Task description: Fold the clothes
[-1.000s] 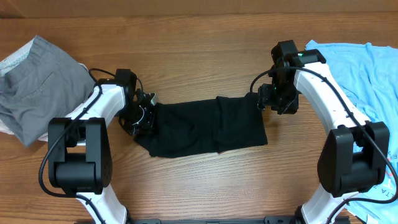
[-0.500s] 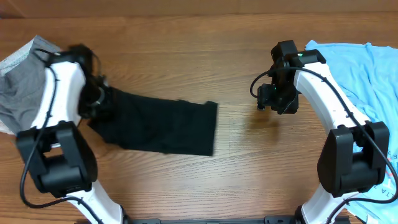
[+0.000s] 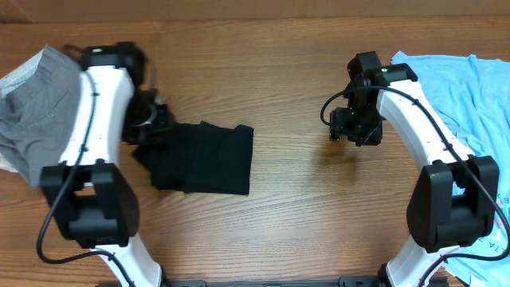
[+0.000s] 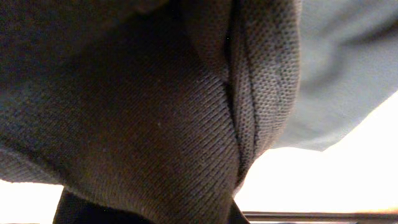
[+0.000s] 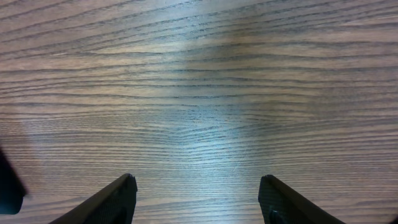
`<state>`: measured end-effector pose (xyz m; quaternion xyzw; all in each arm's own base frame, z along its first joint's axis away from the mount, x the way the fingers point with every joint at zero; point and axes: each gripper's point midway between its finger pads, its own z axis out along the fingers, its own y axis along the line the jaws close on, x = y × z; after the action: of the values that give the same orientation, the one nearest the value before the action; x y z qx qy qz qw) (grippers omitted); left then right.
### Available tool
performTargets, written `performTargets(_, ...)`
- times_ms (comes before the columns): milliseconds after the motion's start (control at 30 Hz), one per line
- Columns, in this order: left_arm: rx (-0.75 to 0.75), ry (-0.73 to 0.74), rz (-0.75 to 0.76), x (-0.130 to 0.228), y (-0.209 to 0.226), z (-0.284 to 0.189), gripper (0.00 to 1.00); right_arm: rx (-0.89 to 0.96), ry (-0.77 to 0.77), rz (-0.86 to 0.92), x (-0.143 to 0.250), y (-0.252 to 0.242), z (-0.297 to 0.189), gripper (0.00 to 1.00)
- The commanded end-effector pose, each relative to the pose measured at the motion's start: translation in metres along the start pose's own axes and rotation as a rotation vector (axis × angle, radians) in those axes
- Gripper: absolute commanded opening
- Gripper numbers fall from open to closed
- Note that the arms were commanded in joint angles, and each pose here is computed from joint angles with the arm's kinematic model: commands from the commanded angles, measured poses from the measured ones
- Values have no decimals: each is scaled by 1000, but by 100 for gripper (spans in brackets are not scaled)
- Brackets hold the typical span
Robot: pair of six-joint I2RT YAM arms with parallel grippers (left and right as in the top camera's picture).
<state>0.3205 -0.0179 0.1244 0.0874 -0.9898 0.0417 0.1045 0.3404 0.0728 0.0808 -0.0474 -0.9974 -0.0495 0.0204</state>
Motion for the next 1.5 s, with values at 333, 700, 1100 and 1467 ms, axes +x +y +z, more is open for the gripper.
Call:
performTargets(333, -88, -76, 274, 24, -117, 19, 19, 5, -20, -13, 2, 0, -8, 67)
performTargets(700, -93, -87, 288, 29, -129, 21, 34, 2, -12, -12, 3, 0, -8, 67)
performTargets(1100, 29, -321, 80, -4, -74, -57, 35, -529, 30, -404, 30, 94, -30, 65)
performTargets(1467, 100, -214, -55, -25, -15, -37, 66, -447, -40, -689, 73, 205, -11, 66)
